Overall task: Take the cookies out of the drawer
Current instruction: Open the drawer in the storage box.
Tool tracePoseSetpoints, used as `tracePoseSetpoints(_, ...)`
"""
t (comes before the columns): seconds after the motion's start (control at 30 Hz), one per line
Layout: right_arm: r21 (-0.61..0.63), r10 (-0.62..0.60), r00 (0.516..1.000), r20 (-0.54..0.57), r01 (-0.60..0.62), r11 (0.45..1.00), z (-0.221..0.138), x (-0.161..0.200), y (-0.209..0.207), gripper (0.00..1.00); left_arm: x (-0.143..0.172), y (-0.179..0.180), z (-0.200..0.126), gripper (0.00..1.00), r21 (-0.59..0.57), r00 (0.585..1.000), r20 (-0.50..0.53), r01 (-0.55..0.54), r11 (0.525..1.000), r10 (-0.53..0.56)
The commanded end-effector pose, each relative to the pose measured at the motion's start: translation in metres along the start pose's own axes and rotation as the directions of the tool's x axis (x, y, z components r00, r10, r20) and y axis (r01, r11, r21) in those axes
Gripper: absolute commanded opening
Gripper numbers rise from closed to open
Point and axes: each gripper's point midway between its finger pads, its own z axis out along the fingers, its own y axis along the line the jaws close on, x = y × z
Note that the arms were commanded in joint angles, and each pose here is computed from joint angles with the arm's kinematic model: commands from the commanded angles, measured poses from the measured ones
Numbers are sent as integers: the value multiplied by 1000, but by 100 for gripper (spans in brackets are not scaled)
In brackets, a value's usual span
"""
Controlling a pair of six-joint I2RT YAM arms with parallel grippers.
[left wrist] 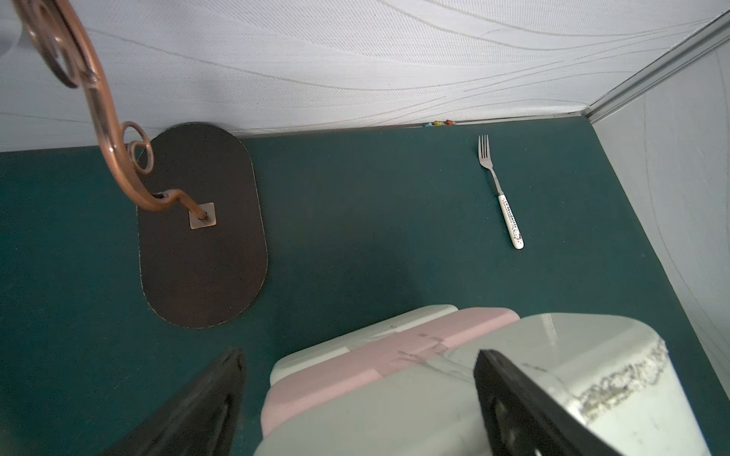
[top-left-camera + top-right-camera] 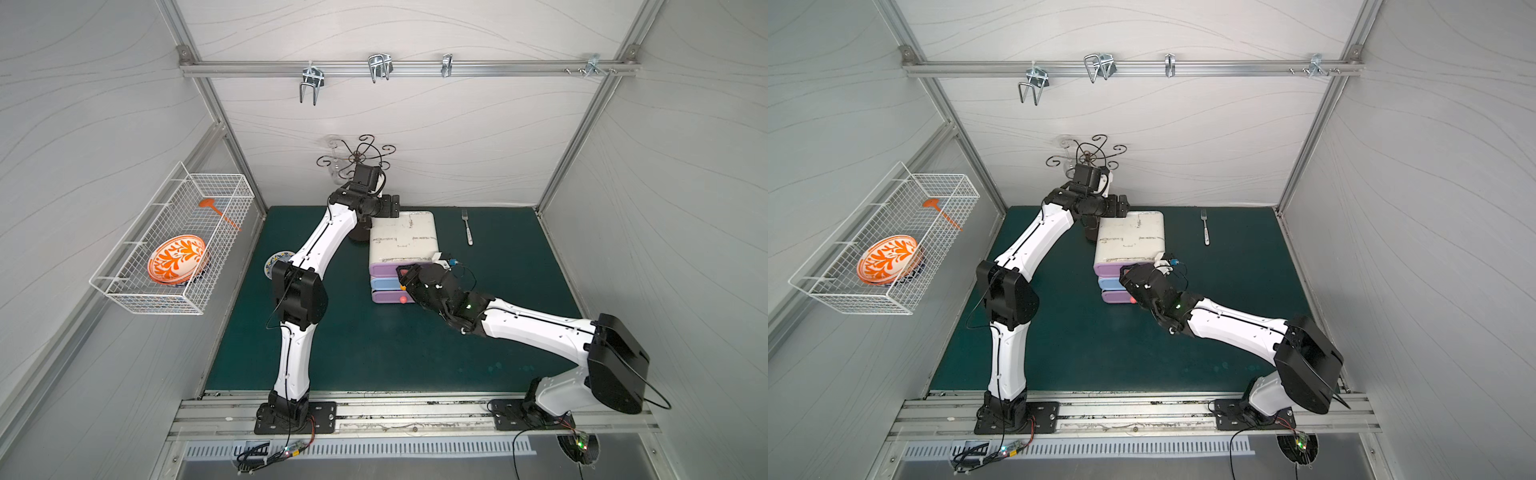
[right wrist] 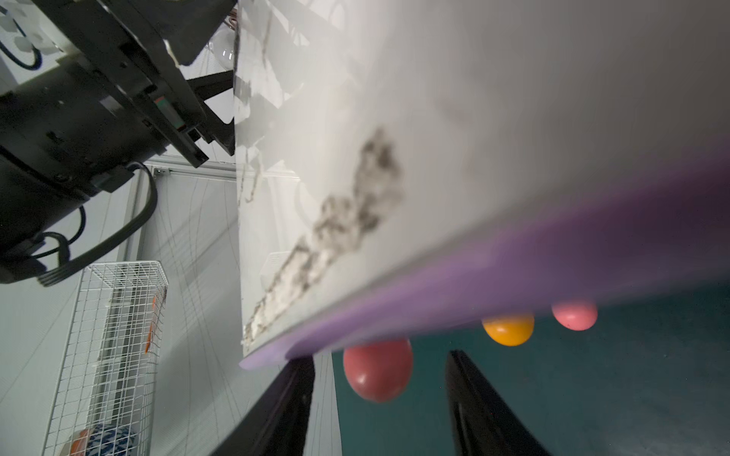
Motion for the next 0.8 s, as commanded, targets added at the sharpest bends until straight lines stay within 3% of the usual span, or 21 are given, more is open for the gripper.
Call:
tracePoseSetpoints(0.0,-5,-2,998,59,2,1000,0,-13,8,55,21,2,-4,95,-3,997,-79,-22,1000,22)
tracePoseSetpoints(0.2,-3,-2,997,83,2,1000,-2,-18,11,51,25,1,-4,95,6,996,-87,-26,1000,26)
tracePoseSetpoints(0.3,2,-6,997,82,6,1000,0,-15,11,43,26,1,-4,95,9,995,-89,-31,999,32)
tracePoseSetpoints(0.5,6,-14,995,103,13,1000,-4,-16,11,38,30,2,-3,95,7,995,-98,-36,999,36)
tracePoseSetpoints(0.77,11,-40,995,87,39,999,-7,-6,10,23,32,5,-2,95,-3,994,-101,-31,1000,30)
